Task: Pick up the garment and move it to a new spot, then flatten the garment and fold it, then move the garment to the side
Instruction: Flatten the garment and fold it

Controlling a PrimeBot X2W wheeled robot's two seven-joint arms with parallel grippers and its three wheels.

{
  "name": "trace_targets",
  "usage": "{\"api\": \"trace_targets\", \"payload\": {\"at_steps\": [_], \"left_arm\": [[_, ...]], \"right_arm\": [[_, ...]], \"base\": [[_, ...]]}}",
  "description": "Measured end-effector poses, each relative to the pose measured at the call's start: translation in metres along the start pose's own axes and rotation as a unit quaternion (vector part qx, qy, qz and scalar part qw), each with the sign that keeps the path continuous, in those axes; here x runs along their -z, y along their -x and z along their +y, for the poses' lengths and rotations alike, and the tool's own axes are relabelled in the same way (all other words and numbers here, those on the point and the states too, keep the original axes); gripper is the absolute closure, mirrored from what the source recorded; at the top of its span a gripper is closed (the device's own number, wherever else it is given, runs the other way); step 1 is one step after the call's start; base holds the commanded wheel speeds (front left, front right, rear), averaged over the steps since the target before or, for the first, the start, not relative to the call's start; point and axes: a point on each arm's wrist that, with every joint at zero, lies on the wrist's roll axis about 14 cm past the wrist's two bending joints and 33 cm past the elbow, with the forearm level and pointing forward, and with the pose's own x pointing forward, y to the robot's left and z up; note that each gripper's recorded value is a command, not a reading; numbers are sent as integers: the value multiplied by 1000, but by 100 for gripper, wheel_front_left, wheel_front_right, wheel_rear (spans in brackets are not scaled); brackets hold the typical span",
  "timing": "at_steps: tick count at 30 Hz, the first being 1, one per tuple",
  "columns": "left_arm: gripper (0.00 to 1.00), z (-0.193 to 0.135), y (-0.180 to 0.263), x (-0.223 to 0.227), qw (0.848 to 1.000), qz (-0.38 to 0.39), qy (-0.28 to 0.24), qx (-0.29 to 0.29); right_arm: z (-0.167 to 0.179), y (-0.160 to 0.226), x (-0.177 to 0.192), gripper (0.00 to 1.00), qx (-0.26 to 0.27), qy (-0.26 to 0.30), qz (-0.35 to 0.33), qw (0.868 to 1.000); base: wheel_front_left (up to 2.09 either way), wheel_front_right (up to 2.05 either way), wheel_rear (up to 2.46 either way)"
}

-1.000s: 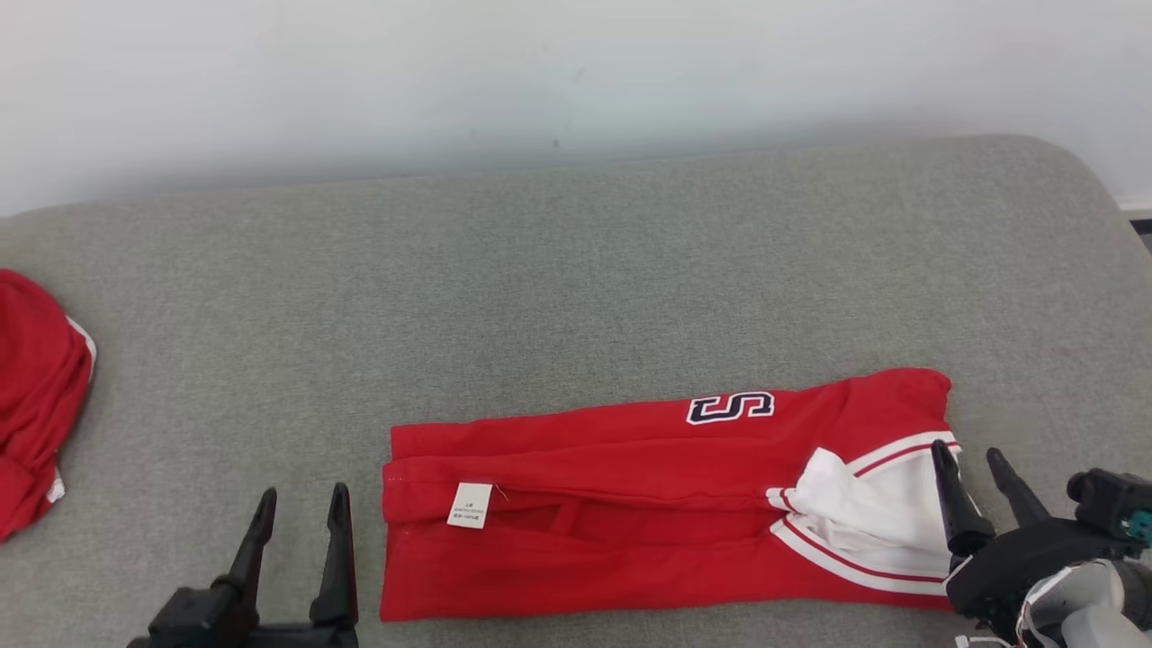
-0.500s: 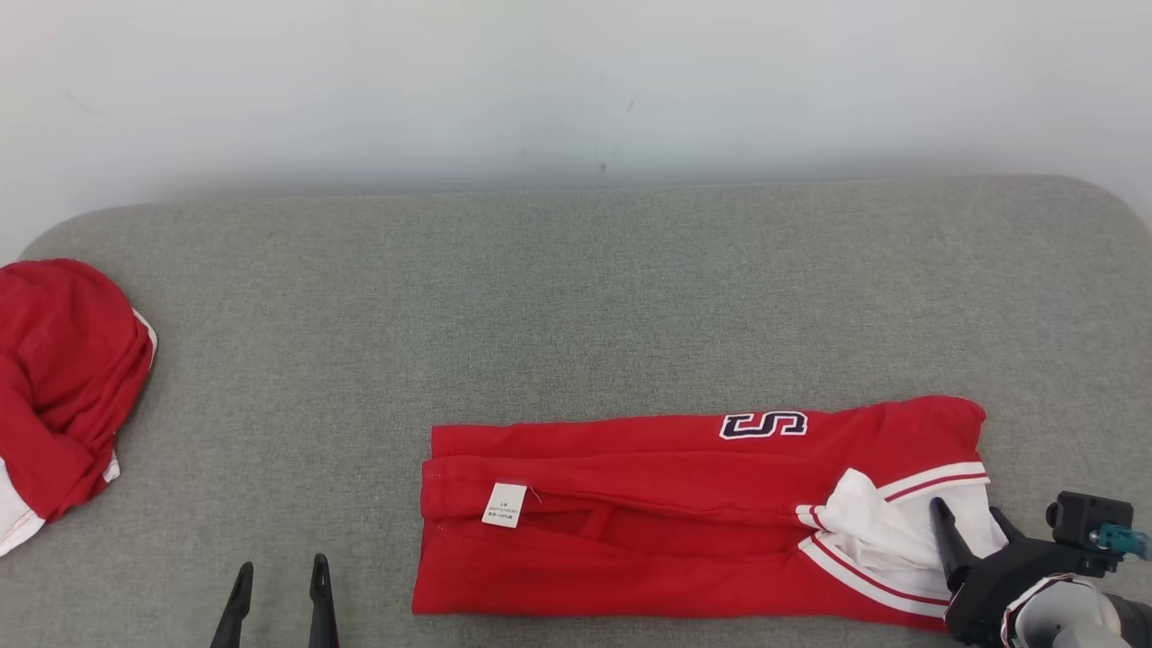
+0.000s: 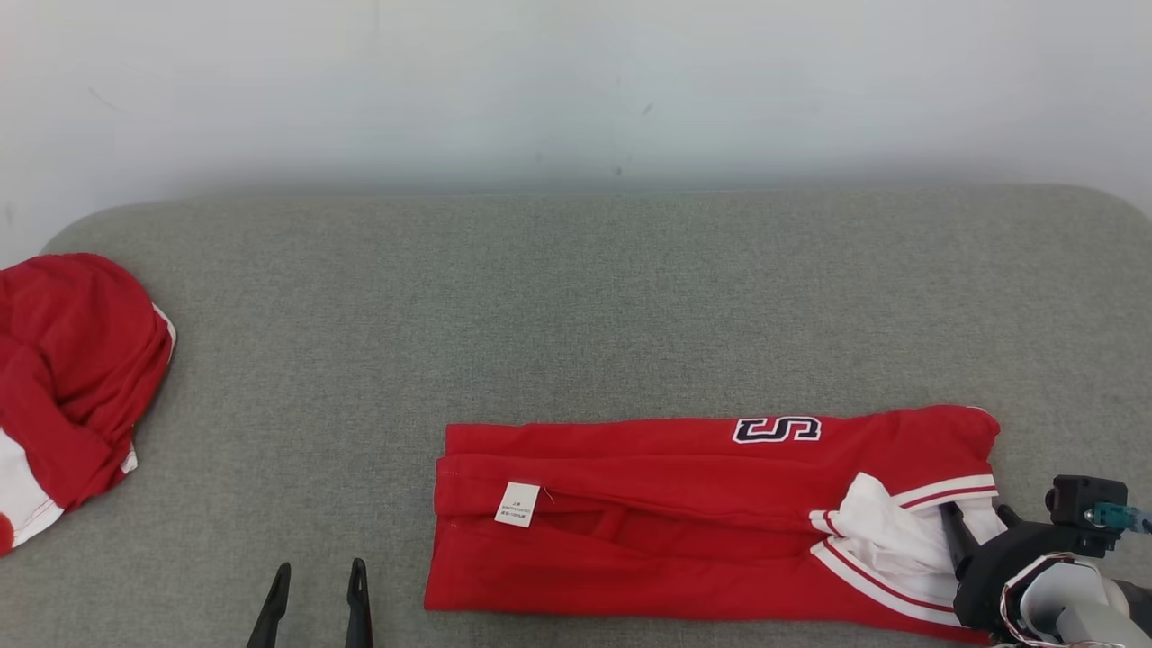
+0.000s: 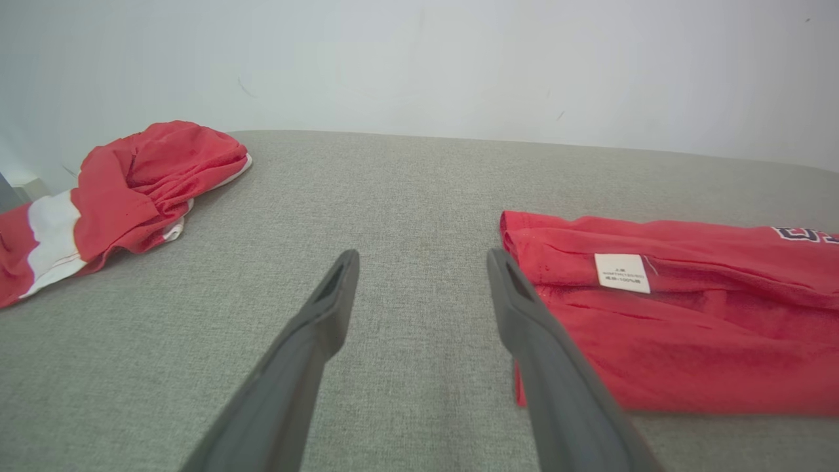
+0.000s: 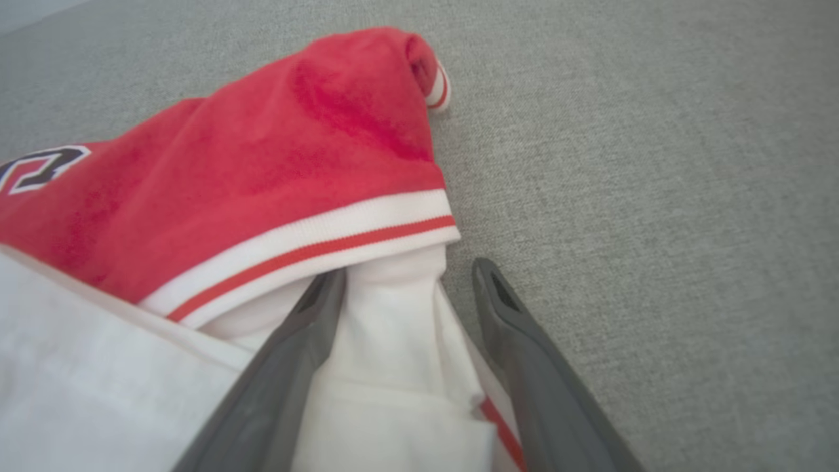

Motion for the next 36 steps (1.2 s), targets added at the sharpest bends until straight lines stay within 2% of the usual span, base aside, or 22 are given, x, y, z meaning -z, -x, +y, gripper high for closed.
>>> {"api": "trace_targets", "payload": {"at_steps": [1,2,3,8,10,13,16,21,27,36], "left_arm": [[0,0,0,0,1000,0,0,0],[0,0,0,0,1000,0,0,0],[0,0,1,0,1000,1,0,0],[0,-2,1,-1,1000,-2,-6,1],[0,-3,1,-3,1000,-4,-6,3],[0,-6,0,-4,1000,-7,-7,9],[0,-9,-1,-6,1000,-10,-7,13],[0,-11,-2,-7,1000,-12,-5,16],[0,-16,-1,-4,1000,-7,-3,22],[0,-29,-4,-8,999,-14,-3,44]], "right_arm": [[1,-1,2,0,-1,0,7,1000],[2,-2,4,37,-2,-1,13,1000],[5,-3,3,100,-5,-2,14,1000],[10,-2,1,100,-14,-11,10,1000],[2,1,-4,100,-6,-14,1,1000],[-23,6,-18,100,20,-13,-23,999],[-71,17,-54,100,72,-7,-73,995],[-86,23,-74,100,89,0,-106,990],[-60,27,-97,100,48,20,-151,987],[33,40,-113,100,-85,27,-198,976]], "base": [[0,0,0],[0,0,0],[0,0,0],[0,0,0],[0,0,0],[0,0,0],[0,0,0],[0,0,0],[0,0,0],[0,0,0]]}}
